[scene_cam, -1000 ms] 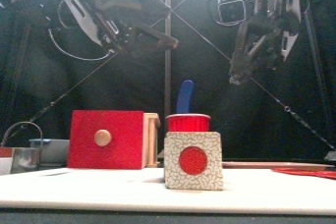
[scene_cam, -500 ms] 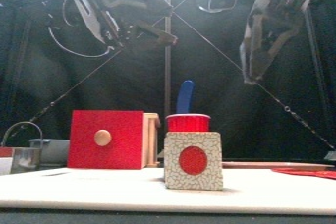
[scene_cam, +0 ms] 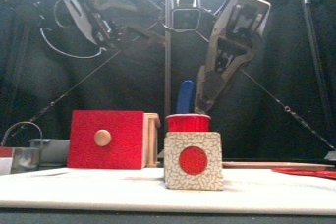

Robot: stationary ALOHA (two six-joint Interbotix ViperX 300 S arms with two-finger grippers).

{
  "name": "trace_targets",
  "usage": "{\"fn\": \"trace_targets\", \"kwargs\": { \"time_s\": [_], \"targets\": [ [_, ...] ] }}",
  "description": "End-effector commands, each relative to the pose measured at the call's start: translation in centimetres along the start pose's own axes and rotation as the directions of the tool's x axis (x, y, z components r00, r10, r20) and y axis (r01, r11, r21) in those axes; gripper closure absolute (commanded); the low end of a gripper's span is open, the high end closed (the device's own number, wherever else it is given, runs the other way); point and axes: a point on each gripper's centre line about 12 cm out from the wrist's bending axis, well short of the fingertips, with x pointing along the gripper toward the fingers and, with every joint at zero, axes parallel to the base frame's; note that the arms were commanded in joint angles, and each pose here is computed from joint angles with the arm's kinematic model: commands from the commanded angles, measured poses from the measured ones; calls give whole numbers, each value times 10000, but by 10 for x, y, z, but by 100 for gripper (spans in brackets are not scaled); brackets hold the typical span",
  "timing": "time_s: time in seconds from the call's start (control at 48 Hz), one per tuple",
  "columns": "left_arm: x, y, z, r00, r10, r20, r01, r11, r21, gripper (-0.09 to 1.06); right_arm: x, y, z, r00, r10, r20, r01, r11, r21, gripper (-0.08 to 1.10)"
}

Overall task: Place sushi on board then cut the sushi with the knife then place the pieces on the plate
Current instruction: Place the 4 sushi pieces on the plate

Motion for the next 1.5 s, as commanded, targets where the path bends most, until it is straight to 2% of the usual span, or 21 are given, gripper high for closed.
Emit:
{"fn": "trace_targets", "kwargs": {
  "time_s": [0.021, 0.083, 0.188, 0.312, 0.646, 0.958, 1.208, 1.354, 1.5],
  "targets": [
    [-12, 2, 0, 9997, 192, 173, -187, 9994, -279, 0, -4, 0, 15, 9991, 19, 418, -18, 10000, -13, 13],
    [-18, 4, -4, 9994, 314, 108, -309, 9985, -457, 0, 1, -1, 15, 9995, 2, 328, -3, 10000, 43, 14],
    [-24, 4, -5, 9992, 391, 91, -385, 9975, -587, 0, 11, -2, 12, 9999, -27, 119, 26, 9999, 117, 14],
    [-29, 4, -7, 9993, 382, 60, -378, 9975, -595, 0, 18, -6, 9, 10000, -98, -7, 98, 9998, 200, 14],
    [-29, 4, -8, 9992, 394, 43, -390, 9973, -619, 0, 22, -20, 7, 9996, -293, 22, 292, 9985, 467, 14],
    [-30, 7, -11, 9983, 577, -67, -581, 9946, -855, 0, 25, -17, 2, 9997, -206, -102, 212, 9979, 614, 14],
    [-31, 7, -12, 9980, 630, -108, -637, 9935, -940, 0, 32, -19, -4, 9991, -243, -345, 264, 9979, 589, 14],
    [-32, 8, -14, 9977, 659, -144, -670, 9930, -970, 0, 37, -20, -7, 9983, -265, -510, 296, 9977, 612, 19],
    [-33, 8, -15, 9973, 712, -201, -729, 9919, -1036, 0, 39, -20, -8, 9982, -245, -556, 281, 9975, 646, 34]
  ]
}}
